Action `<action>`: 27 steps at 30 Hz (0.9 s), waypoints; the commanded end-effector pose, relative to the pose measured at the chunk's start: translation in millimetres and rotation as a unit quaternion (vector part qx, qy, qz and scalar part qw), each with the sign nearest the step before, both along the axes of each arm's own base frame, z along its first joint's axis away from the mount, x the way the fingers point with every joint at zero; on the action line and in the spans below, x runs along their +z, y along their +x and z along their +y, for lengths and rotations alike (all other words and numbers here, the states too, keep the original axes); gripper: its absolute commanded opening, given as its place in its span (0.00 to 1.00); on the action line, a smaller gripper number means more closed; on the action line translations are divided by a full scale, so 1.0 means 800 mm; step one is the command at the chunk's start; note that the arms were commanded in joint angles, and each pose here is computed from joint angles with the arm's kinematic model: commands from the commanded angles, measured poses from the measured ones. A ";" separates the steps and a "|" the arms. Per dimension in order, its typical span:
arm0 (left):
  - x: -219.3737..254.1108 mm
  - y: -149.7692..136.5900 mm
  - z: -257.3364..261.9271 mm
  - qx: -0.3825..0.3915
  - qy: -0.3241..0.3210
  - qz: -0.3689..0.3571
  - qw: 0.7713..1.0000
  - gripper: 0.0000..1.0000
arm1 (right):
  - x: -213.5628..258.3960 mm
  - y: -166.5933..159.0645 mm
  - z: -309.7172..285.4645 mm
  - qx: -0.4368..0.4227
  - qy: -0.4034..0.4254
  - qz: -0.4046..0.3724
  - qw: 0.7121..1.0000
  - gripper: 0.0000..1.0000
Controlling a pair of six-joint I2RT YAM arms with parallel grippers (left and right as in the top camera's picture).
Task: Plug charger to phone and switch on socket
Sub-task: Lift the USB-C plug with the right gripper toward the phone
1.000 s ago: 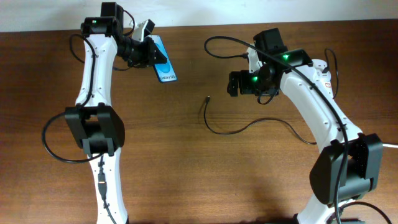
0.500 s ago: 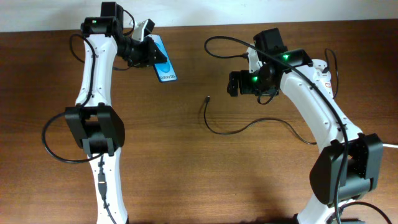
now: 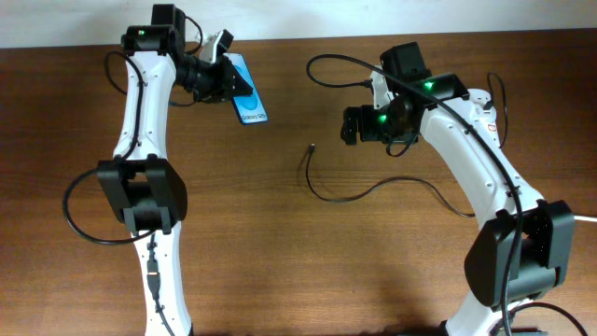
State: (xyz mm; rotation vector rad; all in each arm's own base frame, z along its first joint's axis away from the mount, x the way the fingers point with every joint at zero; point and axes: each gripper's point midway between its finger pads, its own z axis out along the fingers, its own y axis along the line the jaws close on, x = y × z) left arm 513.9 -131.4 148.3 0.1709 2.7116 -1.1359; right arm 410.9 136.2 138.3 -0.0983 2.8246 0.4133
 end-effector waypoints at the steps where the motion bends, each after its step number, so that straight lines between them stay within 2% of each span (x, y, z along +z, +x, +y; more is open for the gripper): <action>1: 0.017 -0.005 -0.008 -0.012 -0.026 -0.007 1.000 0.00 | -0.003 -0.001 -0.001 0.004 -0.006 0.000 1.000 0.98; 3: 0.017 -0.001 0.002 0.015 -0.030 0.013 0.999 0.00 | 0.004 0.002 0.016 -0.006 0.039 0.003 0.999 0.98; 5: 0.018 0.005 0.018 0.031 -0.031 0.010 0.999 0.00 | 0.021 0.025 0.043 0.016 0.089 -0.041 0.995 1.00; 6: 0.018 0.008 0.024 0.036 -0.032 0.008 0.999 0.00 | 0.016 0.030 0.052 0.022 0.092 -0.045 0.995 0.81; 7: 0.019 0.013 0.041 0.049 -0.034 0.003 0.998 0.00 | -0.012 0.029 0.068 -0.013 0.102 -0.006 0.995 0.70; 9: 0.026 0.016 0.056 0.059 -0.053 0.002 0.997 0.00 | -0.059 0.023 0.084 -0.051 0.106 0.055 0.992 0.63; 10: 0.034 0.017 0.063 0.064 -0.076 -0.001 0.995 0.00 | -0.093 0.016 0.107 -0.053 0.146 0.108 0.982 0.49; 11: 0.036 0.018 0.071 0.069 -0.083 -0.002 0.994 0.00 | -0.103 0.012 0.118 -0.044 0.169 0.127 0.976 0.43; 12: 0.036 0.019 0.078 0.075 -0.083 -0.002 0.994 0.00 | -0.125 0.007 0.124 -0.059 0.181 0.161 0.968 0.43; 14: 0.036 0.019 0.079 0.075 -0.083 -0.002 0.994 0.00 | -0.140 0.006 0.125 -0.068 0.182 0.175 0.965 0.41; 23: 0.034 0.020 0.081 0.075 -0.078 -0.003 0.994 0.00 | -0.186 -0.005 0.142 -0.101 0.150 0.201 0.963 0.31; 27: 0.034 0.020 0.081 0.076 -0.076 -0.003 0.994 0.00 | -0.186 0.003 0.144 -0.095 0.158 0.187 0.965 0.24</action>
